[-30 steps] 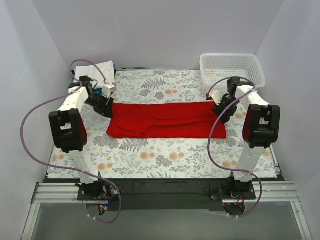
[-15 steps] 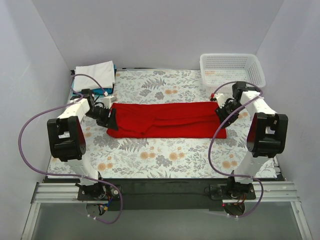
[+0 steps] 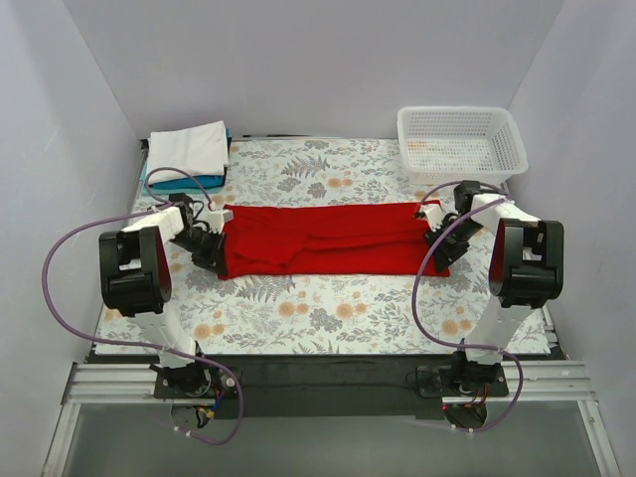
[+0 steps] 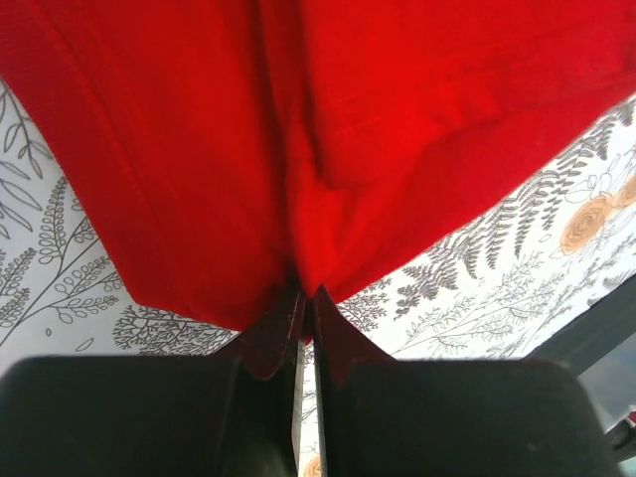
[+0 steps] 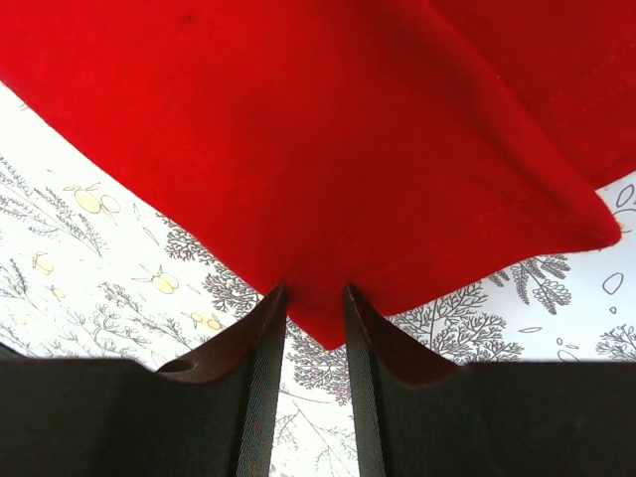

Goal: Fold and stack the t-shirts
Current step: Fold the tshirt

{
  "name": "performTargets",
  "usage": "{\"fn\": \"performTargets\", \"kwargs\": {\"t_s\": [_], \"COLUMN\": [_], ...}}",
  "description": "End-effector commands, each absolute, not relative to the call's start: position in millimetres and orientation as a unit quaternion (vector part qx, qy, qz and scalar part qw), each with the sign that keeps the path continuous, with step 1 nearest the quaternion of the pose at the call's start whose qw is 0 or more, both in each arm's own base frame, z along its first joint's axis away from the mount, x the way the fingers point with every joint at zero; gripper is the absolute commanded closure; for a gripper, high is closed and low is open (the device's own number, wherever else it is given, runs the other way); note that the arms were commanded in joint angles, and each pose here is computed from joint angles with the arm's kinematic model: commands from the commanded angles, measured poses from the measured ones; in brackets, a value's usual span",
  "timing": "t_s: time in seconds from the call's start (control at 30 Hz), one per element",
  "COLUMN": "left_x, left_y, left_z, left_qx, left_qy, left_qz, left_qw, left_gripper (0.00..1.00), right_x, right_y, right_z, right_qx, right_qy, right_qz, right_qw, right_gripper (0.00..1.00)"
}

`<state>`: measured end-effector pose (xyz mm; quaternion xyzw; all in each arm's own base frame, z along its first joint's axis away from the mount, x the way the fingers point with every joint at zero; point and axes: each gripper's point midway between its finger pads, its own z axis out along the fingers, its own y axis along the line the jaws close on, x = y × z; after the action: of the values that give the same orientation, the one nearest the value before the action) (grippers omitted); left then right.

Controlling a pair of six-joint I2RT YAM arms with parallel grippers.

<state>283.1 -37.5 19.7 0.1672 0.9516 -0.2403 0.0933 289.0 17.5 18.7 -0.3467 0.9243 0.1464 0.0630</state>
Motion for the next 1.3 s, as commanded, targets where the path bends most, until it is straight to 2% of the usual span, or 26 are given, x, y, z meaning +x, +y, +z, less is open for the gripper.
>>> {"fn": "performTargets", "kwargs": {"t_s": [0.0,0.2,0.23,0.3,0.37,0.43,0.53,0.63,0.83,1.27], "left_x": [290,288,290,299,321,336,352,350,332,314], "left_y": [-21,-24,-25,-31,-38,-36,-68,-107,-178,-196], "left_z": [10,17,25,42,72,89,120,129,111,53], "left_qx": [0.156,0.158,0.167,0.176,0.19,0.196,0.237,0.273,0.316,0.325], "left_qy": [0.964,0.962,0.958,0.95,0.937,0.936,0.912,0.9,0.898,0.914], "left_qz": [-0.193,-0.197,-0.2,-0.211,-0.206,-0.157,-0.122,-0.119,-0.103,-0.06], "left_qw": [0.096,0.106,0.118,0.145,0.208,0.247,0.313,0.318,0.288,0.237], "left_gripper": [1.0,1.0,0.97,0.84,0.74,0.71,0.7,0.69,0.7,0.7], "right_x": [282,271,270,274,273,284,298,304,305,298], "right_y": [-3,-7,-6,6,19,26,32,33,32,23], "right_z": [-9,-9,-2,12,33,56,76,79,67,33], "right_qx": [-0.348,-0.351,-0.351,-0.353,-0.353,-0.351,-0.342,-0.333,-0.326,-0.32], "right_qy": [0.932,0.932,0.931,0.927,0.921,0.917,0.916,0.919,0.923,0.931], "right_qz": [0.095,0.085,0.09,0.117,0.148,0.158,0.163,0.163,0.167,0.146], "right_qw": [0.036,0.027,0.03,0.051,0.071,0.101,0.13,0.134,0.116,0.097], "right_gripper": [0.63,0.64,0.64,0.62,0.59,0.58,0.58,0.58,0.59,0.59]}}
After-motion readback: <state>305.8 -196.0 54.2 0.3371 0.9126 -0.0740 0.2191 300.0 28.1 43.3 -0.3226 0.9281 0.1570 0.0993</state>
